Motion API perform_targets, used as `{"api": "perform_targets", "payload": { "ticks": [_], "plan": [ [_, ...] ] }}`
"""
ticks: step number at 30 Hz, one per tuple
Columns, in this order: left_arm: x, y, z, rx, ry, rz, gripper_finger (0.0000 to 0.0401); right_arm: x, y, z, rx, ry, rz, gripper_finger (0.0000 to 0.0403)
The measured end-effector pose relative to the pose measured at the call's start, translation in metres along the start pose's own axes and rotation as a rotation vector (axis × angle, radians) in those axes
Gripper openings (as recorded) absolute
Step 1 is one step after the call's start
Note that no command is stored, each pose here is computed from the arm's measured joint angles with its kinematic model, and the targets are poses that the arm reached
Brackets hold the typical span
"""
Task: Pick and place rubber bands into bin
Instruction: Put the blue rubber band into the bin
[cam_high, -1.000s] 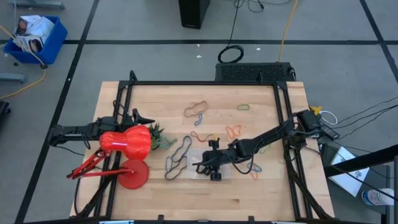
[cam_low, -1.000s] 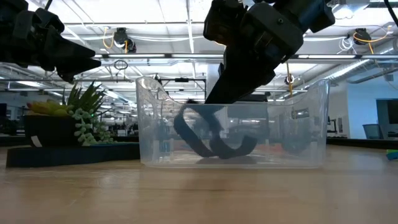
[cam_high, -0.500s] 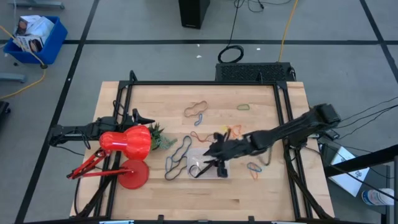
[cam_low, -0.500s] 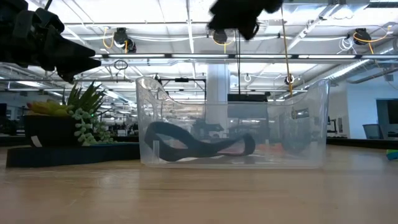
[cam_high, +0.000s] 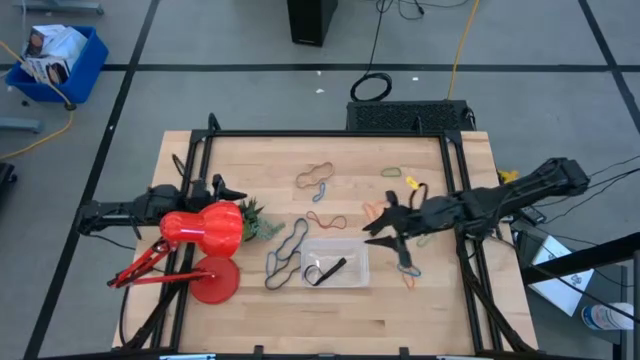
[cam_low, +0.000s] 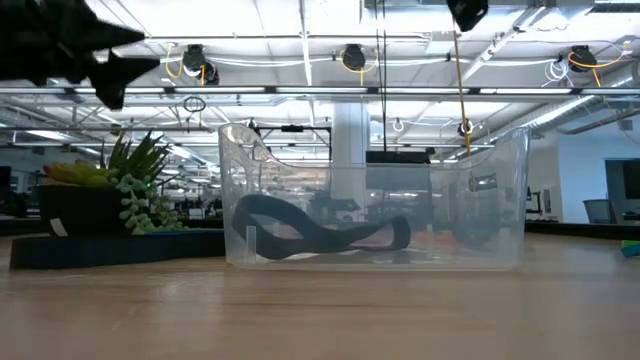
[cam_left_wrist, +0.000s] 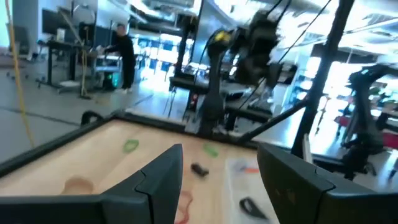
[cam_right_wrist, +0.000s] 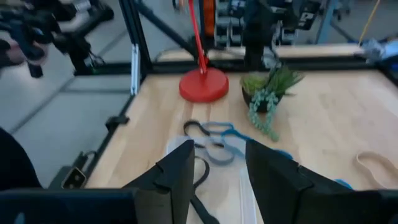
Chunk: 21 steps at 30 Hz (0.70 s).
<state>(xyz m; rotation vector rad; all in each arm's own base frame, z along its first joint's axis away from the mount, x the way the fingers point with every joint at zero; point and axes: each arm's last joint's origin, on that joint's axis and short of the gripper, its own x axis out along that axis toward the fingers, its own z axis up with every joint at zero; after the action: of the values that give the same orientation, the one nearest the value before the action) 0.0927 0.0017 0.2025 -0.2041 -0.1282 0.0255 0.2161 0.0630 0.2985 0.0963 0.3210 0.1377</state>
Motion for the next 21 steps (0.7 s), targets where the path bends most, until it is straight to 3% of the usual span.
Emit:
{"api": "perform_targets", "payload": {
  "ticks": [9, 16, 21],
  "plan": [
    [0.028, -0.011, 0.047, 0.092, 0.204, 0.04, 0.0214, -0.025, -0.009, -0.03, -0.05, -0.148, 0.019, 0.0141],
    [0.065, -0.027, 0.092, 0.137, 0.598, 0.087, 0.0214, -0.036, -0.012, -0.045, -0.03, -0.152, 0.026, 0.0141],
    [0.096, -0.04, 0.097, 0.182, 0.835, 0.061, 0.0213, -0.039, -0.015, -0.056, -0.032, -0.139, 0.025, 0.0141]
  ]
}}
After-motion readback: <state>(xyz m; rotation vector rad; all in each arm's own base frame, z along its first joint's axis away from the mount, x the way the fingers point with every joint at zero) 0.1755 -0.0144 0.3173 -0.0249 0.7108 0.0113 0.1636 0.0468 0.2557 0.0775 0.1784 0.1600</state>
